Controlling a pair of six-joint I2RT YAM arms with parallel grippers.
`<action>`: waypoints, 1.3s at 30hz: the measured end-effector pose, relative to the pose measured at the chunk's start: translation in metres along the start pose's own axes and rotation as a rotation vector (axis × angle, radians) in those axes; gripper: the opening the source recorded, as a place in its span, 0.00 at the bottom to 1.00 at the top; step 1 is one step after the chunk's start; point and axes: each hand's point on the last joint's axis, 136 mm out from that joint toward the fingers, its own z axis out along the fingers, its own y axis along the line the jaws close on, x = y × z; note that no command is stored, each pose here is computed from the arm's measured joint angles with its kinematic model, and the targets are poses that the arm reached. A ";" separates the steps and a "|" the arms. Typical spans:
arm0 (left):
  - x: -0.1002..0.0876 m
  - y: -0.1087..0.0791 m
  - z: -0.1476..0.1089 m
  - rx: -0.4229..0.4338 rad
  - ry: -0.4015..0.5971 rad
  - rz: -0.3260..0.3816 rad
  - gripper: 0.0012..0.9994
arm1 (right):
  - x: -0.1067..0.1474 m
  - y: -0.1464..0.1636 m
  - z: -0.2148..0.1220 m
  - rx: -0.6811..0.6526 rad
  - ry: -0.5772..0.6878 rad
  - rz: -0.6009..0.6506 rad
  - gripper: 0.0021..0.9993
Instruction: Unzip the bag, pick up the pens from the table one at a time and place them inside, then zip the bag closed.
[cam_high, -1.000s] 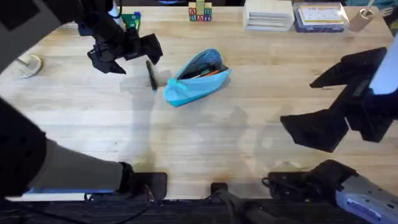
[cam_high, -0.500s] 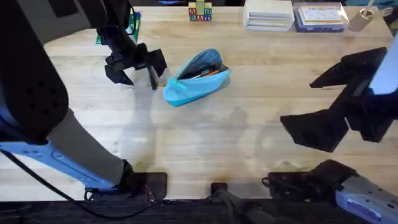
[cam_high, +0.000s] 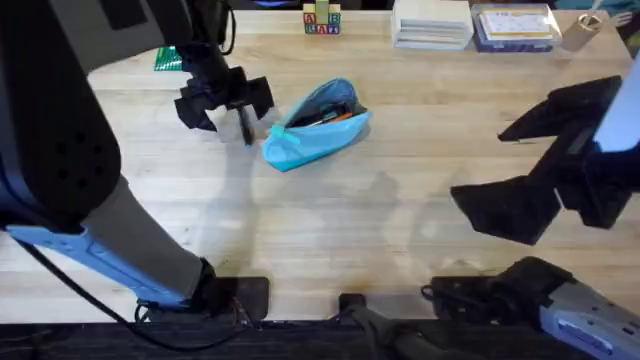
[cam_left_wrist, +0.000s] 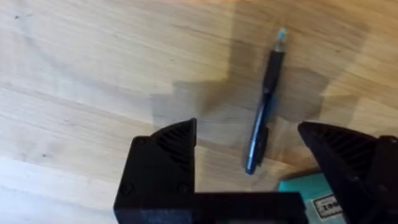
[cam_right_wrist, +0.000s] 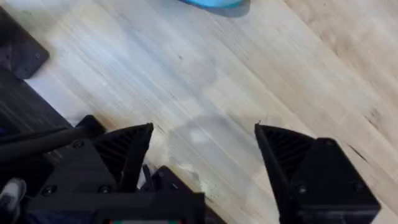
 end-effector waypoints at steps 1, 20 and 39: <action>0.000 -0.003 0.000 0.000 -0.004 0.006 1.00 | 0.000 0.000 0.000 0.000 0.000 0.000 1.00; 0.000 -0.008 0.005 0.001 -0.001 0.009 0.91 | 0.000 0.000 0.000 0.000 0.000 0.000 1.00; -0.002 -0.006 0.005 -0.009 -0.008 0.006 0.04 | 0.000 0.000 0.000 0.000 0.000 0.000 1.00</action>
